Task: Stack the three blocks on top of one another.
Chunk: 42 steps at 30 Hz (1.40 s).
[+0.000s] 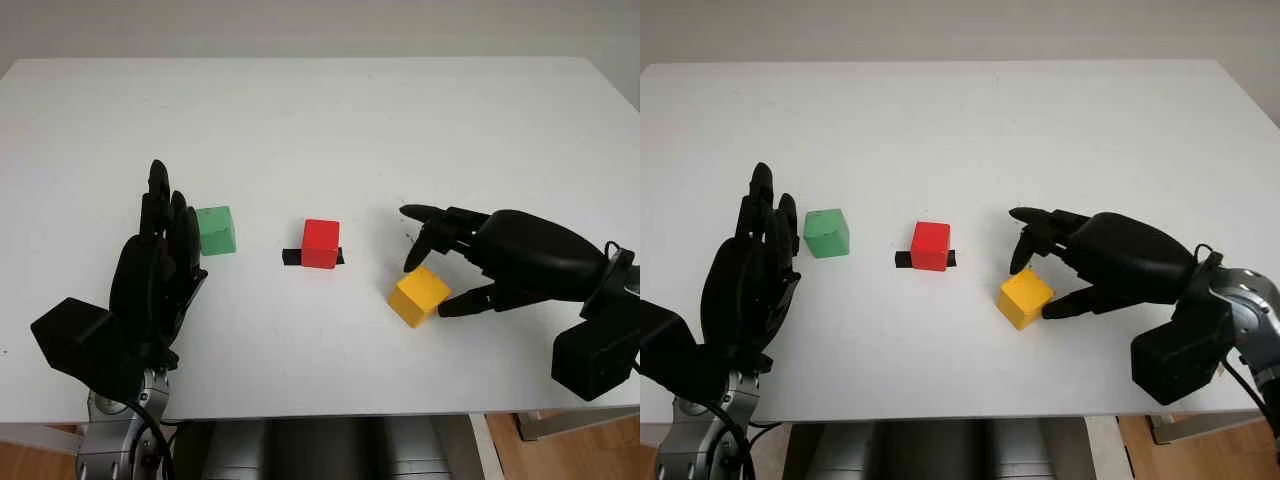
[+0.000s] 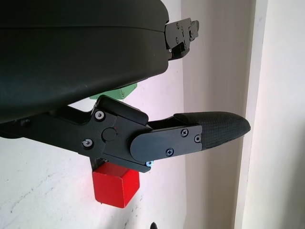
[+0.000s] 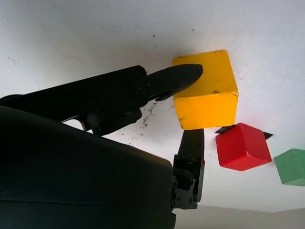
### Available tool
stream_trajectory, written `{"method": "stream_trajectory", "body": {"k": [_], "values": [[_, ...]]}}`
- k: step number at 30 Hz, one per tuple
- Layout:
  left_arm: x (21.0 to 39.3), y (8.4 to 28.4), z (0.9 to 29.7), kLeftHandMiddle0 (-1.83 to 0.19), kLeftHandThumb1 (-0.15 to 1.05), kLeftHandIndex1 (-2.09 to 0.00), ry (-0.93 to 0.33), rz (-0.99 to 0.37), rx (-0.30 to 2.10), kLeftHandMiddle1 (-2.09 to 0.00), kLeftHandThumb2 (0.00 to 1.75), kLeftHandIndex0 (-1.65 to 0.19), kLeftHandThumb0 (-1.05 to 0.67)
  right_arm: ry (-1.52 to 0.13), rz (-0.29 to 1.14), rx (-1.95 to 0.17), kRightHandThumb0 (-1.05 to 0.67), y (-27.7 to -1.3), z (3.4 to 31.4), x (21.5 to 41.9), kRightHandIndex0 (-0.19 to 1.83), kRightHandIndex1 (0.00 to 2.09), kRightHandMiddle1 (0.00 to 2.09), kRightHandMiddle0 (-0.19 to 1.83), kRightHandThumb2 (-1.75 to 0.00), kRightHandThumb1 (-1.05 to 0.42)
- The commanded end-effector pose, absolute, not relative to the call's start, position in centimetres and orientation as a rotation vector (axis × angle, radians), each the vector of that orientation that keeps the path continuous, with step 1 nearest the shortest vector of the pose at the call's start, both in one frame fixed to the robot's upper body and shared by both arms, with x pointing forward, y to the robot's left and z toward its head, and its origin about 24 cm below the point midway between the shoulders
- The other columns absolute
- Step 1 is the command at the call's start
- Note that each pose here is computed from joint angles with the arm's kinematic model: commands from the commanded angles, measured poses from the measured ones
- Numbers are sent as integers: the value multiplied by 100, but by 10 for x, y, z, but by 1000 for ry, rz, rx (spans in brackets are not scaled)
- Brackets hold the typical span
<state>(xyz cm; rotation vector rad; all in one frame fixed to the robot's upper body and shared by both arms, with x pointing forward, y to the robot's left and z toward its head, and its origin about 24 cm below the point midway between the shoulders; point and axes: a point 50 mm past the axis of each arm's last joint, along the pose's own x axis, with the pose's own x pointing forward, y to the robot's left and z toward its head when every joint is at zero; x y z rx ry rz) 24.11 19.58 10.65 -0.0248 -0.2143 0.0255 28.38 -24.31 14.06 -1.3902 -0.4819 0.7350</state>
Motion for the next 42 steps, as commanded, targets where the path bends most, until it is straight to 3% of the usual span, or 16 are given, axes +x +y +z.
{"method": "stream_trajectory", "body": {"k": [1, 12, 25, 42], "values": [[239, 195, 108, 19, 105, -4, -221, 31, -33, -4, 56, 19, -79, -495, 744, -1376, -43, -240, 140, 285, 14, 6, 155, -10, -12, -105], [239, 194, 108, 19, 105, -1, -224, 17, -29, -2, 57, 19, -79, -483, 768, -1309, -46, -234, 130, 283, 15, 6, 159, -12, -9, -104], [239, 194, 107, 19, 105, 0, -224, 12, -33, 0, 58, 19, -79, -353, 792, -1150, -43, -234, 127, 285, 11, 5, 172, -13, -16, -105], [240, 195, 107, 19, 105, -2, -222, 23, -31, -3, 57, 19, -79, -305, 736, -917, -50, -232, 157, 293, 10, 5, 179, -19, -16, -105]]}}
